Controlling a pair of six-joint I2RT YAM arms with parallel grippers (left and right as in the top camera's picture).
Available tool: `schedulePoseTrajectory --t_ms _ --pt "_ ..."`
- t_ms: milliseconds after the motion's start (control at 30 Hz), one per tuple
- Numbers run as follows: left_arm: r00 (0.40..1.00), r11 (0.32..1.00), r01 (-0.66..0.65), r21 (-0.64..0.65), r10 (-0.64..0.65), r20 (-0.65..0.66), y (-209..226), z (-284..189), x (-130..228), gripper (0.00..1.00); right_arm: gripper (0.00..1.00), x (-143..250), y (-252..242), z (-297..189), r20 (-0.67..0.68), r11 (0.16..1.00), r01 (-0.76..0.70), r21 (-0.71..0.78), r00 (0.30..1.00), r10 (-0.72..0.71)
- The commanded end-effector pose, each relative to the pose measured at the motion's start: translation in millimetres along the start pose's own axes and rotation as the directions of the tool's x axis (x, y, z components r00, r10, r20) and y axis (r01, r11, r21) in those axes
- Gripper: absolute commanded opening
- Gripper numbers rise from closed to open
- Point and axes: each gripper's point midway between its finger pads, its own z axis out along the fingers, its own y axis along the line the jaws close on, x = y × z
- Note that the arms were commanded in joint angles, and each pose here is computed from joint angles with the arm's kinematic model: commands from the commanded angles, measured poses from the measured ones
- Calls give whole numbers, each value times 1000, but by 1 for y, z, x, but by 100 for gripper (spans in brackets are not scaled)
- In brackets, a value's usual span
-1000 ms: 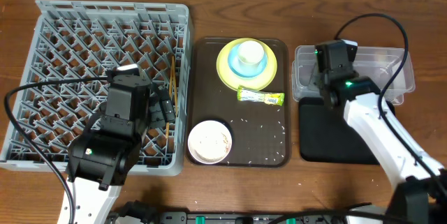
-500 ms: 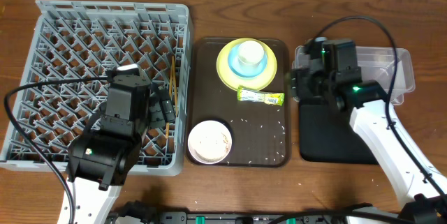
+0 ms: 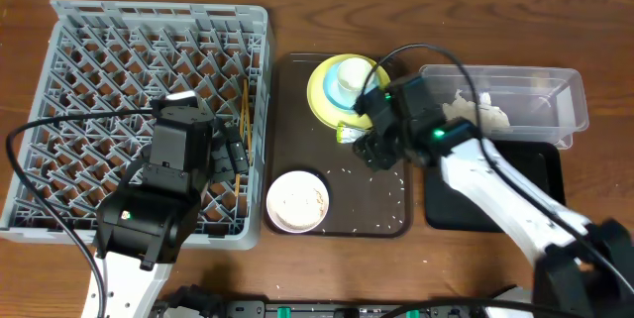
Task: Sort waste into correct bins and load items into the dishwasher
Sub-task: 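Grasp the green-yellow wrapper on the brown tray with the right gripper, then carry the wrapper into the clear bin and open the right gripper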
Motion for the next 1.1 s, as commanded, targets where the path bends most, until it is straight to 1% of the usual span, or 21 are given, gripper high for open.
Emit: schedulePoseTrajectory --t_ms 0,267,333,367,433,467,567,600,700,767,867,933,967,1067 --pt "1000 1000 14 -6 -14 7 2 -1 -2 95 78 12 -19 19 -67 992 42 117 997 -34" --pt "1000 1000 14 -6 -14 7 2 -1 -2 94 80 35 -28 53 -155 990 40 135 988 -19" --pt "1000 1000 14 -6 -14 7 2 -1 -2 94 74 40 -27 58 -171 991 41 130 985 -18" --pt "1000 1000 14 -6 -14 7 2 -1 -2 94 67 40 -26 59 -172 991 42 129 985 -20" --pt "1000 1000 14 -6 -13 7 2 -1 -2 94 48 40 -24 59 -172 991 47 125 985 -25" --pt "1000 1000 14 -6 -14 7 2 -1 -2 94 36 39 -23 59 -171 991 49 123 985 -28" --pt "1000 1000 14 -6 -14 7 2 -1 -2 95 5 37 -14 56 -166 993 58 98 985 -41" --pt "1000 1000 14 -6 -14 7 2 -1 -2 95 1 34 -9 54 -157 995 61 80 987 -48" --pt "1000 1000 14 -6 -14 7 2 -1 -2 95 1 16 16 36 -85 997 72 -15 994 -73" --pt "1000 1000 14 -6 -13 7 2 -1 -2 94 1 -1 33 14 -12 993 85 -83 996 -86" --pt "1000 1000 14 -6 -14 7 2 -1 -2 95 1 -20 38 -23 82 991 103 -83 992 -96" --pt "1000 1000 14 -6 -13 7 2 -1 -2 95 1 -32 27 -47 142 995 97 -23 985 -92" --pt "1000 1000 14 -6 -14 7 2 -1 -2 95 1 -39 9 -66 183 996 62 66 980 -73" --pt "1000 1000 14 -6 -14 7 2 -1 -2 95 1 -38 -44 -93 226 955 -106 276 973 42"
